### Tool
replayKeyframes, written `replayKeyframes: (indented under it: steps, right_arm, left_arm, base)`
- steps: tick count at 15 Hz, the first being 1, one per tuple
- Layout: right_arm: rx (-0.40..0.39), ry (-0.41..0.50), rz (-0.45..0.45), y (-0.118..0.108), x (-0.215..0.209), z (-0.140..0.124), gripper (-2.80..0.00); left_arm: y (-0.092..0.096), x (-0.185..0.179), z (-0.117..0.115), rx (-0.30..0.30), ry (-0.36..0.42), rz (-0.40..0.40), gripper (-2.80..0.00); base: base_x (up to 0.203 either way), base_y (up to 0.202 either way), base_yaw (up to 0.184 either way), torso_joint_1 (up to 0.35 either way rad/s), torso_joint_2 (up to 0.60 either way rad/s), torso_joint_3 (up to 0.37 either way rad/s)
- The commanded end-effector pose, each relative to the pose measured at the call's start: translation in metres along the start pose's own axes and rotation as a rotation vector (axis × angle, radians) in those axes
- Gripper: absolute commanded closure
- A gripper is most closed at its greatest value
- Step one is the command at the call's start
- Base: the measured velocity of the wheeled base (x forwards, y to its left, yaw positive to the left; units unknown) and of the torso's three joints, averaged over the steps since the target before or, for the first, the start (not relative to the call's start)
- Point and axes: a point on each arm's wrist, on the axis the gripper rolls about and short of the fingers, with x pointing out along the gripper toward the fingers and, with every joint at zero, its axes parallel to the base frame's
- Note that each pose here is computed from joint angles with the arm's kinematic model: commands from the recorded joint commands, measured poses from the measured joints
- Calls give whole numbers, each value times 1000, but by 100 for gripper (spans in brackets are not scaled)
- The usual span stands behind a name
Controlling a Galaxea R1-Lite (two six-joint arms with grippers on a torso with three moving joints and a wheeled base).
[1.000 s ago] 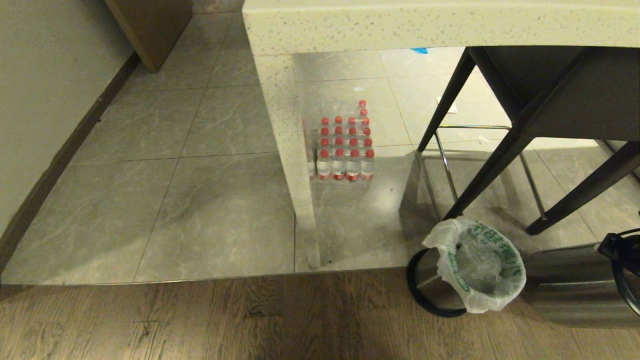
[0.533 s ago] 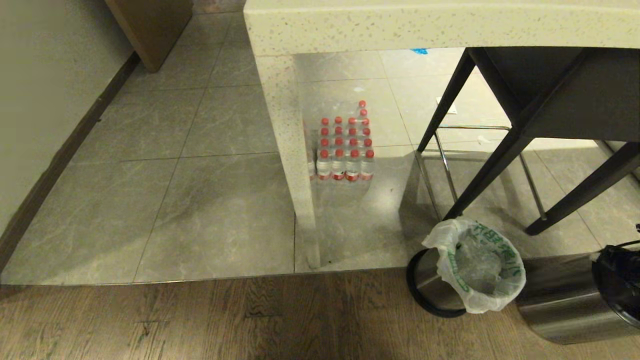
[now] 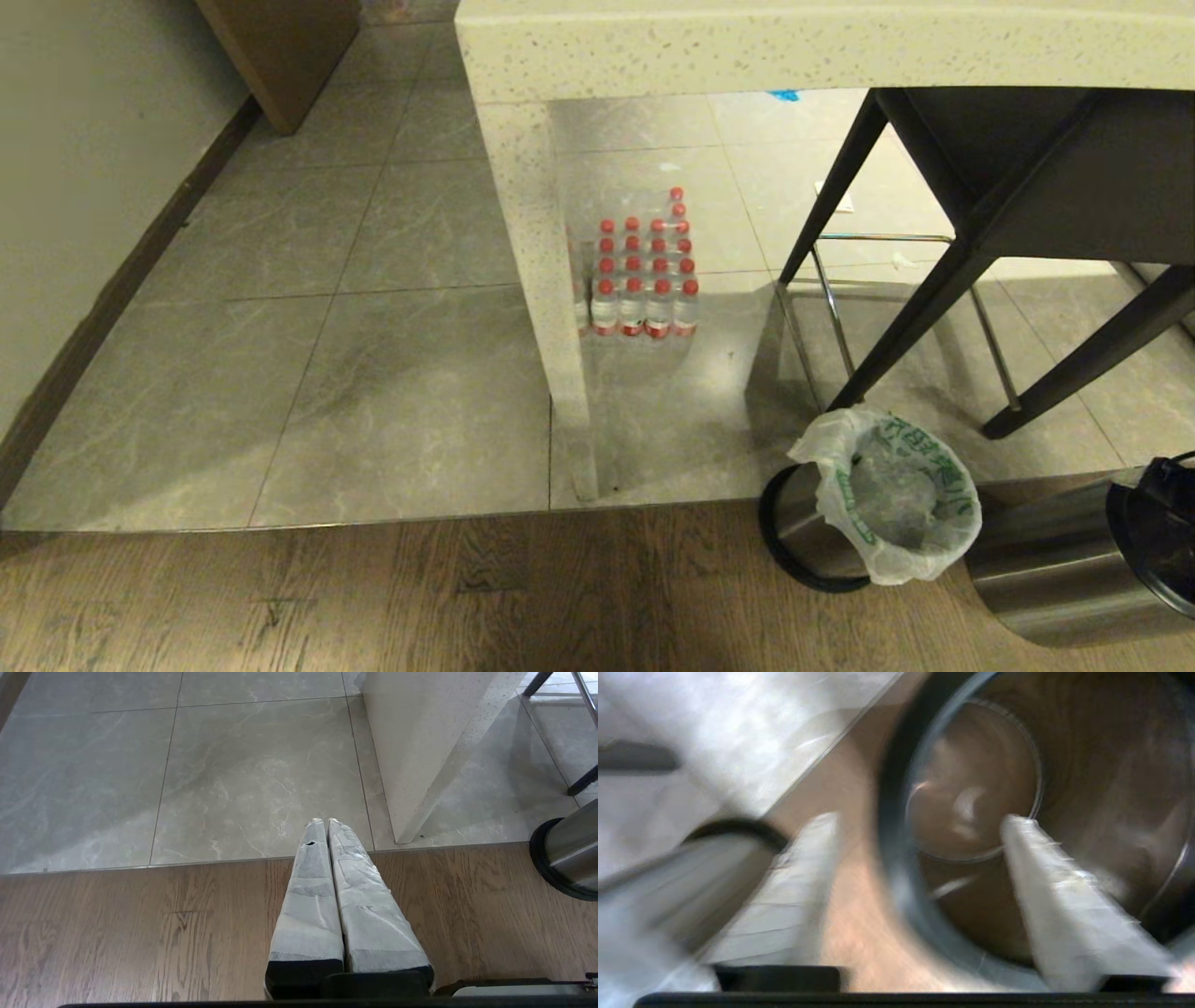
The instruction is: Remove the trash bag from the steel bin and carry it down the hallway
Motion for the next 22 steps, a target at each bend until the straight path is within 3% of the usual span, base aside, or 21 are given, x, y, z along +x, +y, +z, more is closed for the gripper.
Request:
replayKeyframes:
  steps: [1, 5, 8, 12, 15, 22]
  right_arm:
    - [-34, -31, 58, 22, -57, 14, 0]
    - [-195, 125, 180, 85, -93, -27, 0]
    - [-297, 153, 170, 129, -107, -44, 0]
    - [-406, 284, 220, 154, -128, -97, 0]
    - [-426, 275, 270, 174, -124, -104, 0]
    - [-481, 205, 344, 203, -114, -91, 0]
  left_arm:
    - [0, 0, 0, 0, 0, 0, 0]
    - [0, 0, 0, 0, -1, 1, 0]
    - [0, 0, 0, 0, -2, 0, 0]
    - [0, 0, 0, 0, 1, 0, 0]
    - [0, 0, 0, 0, -1, 0, 0]
    - [0, 0, 0, 0, 0, 0, 0]
  base:
    - [0, 0, 0, 0, 0, 0]
    - [0, 0, 0, 0, 0, 0]
    - [0, 0, 0, 0, 0, 0]
    - [0, 0, 0, 0, 0, 0]
    - [0, 0, 0, 0, 0, 0]
    - [0, 0, 0, 0, 0, 0]
